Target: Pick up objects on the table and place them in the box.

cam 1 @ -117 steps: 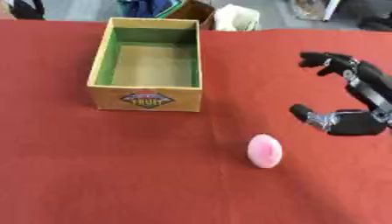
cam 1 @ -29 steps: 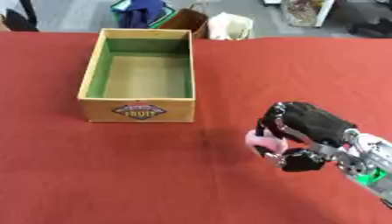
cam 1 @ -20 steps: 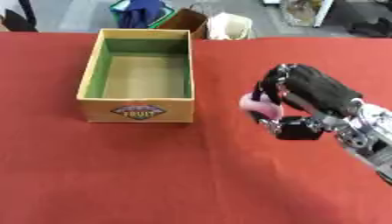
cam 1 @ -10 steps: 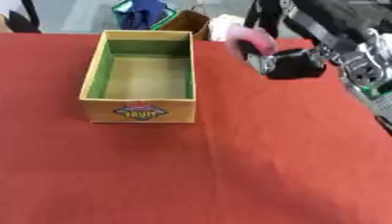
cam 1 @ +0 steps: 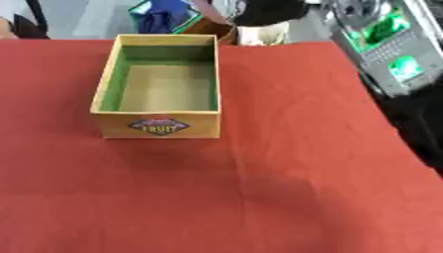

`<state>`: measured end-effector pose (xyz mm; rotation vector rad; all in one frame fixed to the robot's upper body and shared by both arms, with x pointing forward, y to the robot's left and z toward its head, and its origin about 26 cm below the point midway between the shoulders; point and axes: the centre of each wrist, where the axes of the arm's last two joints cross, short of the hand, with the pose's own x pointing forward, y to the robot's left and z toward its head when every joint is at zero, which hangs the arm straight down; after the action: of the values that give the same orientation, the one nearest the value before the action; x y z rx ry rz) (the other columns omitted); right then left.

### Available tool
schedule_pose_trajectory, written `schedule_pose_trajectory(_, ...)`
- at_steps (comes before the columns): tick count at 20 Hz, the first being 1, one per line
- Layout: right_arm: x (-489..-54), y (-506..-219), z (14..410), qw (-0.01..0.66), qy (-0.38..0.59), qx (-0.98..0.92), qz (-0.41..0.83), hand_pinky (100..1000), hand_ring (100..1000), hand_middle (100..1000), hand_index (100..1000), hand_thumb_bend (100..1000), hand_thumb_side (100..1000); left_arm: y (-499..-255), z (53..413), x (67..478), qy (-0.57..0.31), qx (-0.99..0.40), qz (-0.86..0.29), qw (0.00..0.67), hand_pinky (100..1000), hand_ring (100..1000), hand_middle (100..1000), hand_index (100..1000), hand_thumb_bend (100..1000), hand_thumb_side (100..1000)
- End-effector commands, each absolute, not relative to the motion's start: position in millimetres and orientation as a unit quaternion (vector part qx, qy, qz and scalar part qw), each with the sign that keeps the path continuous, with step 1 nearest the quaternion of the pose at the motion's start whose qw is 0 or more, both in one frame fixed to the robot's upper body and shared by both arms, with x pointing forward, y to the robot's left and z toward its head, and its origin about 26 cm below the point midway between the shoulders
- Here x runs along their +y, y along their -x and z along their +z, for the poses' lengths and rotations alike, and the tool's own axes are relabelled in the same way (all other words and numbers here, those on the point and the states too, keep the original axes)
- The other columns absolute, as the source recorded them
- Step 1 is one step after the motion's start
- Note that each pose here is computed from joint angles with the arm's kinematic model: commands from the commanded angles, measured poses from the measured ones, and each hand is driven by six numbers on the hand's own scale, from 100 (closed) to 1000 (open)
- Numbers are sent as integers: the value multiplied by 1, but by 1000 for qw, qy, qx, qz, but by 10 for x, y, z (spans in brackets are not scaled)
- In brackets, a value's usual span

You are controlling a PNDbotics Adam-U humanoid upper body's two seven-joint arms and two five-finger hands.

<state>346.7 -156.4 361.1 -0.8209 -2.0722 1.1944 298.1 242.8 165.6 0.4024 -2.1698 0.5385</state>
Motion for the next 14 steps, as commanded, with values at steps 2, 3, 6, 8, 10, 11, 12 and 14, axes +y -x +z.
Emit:
schedule_pose_trajectory(2, -1378, -3857, 3520, 334, 315, -774, 435, 453, 497, 241, 318, 100, 100, -2959, 1715, 2392, -146, -873, 211, 414, 531, 503, 419, 551, 100, 650)
schedule_pose_trajectory(3, -1339, -3950, 3476, 341, 318, -772, 433, 454, 497, 241, 318, 100, 100, -2959, 1716, 2387, -144, -874, 211, 414, 532, 503, 419, 551, 100, 650)
schedule_pose_trajectory(6, -1255, -4182, 3334, 357, 325, -764, 429, 457, 499, 242, 325, 100, 100, -2961, 1718, 2375, -140, -874, 210, 415, 532, 503, 419, 551, 100, 651)
schedule_pose_trajectory(8, -1215, -4305, 3227, 365, 331, -757, 430, 461, 502, 242, 326, 100, 100, -2962, 1721, 2368, -137, -875, 209, 415, 532, 503, 419, 551, 100, 651)
schedule_pose_trajectory(10, -1186, -4405, 3108, 374, 335, -748, 435, 462, 503, 243, 326, 100, 100, -2964, 1724, 2362, -135, -875, 209, 415, 533, 503, 419, 551, 100, 650)
schedule_pose_trajectory(11, -1178, -4447, 3053, 377, 338, -744, 437, 463, 504, 243, 326, 100, 100, -2964, 1725, 2358, -134, -875, 210, 415, 533, 503, 419, 551, 100, 650)
schedule_pose_trajectory(12, -1174, -4484, 3002, 380, 342, -740, 438, 466, 507, 245, 328, 100, 100, -2964, 1726, 2356, -133, -875, 210, 415, 533, 502, 419, 550, 100, 650)
schedule_pose_trajectory(14, -1167, -4555, 2885, 383, 352, -731, 441, 473, 514, 253, 339, 100, 100, -2965, 1727, 2351, -132, -875, 209, 415, 533, 502, 419, 550, 100, 650)
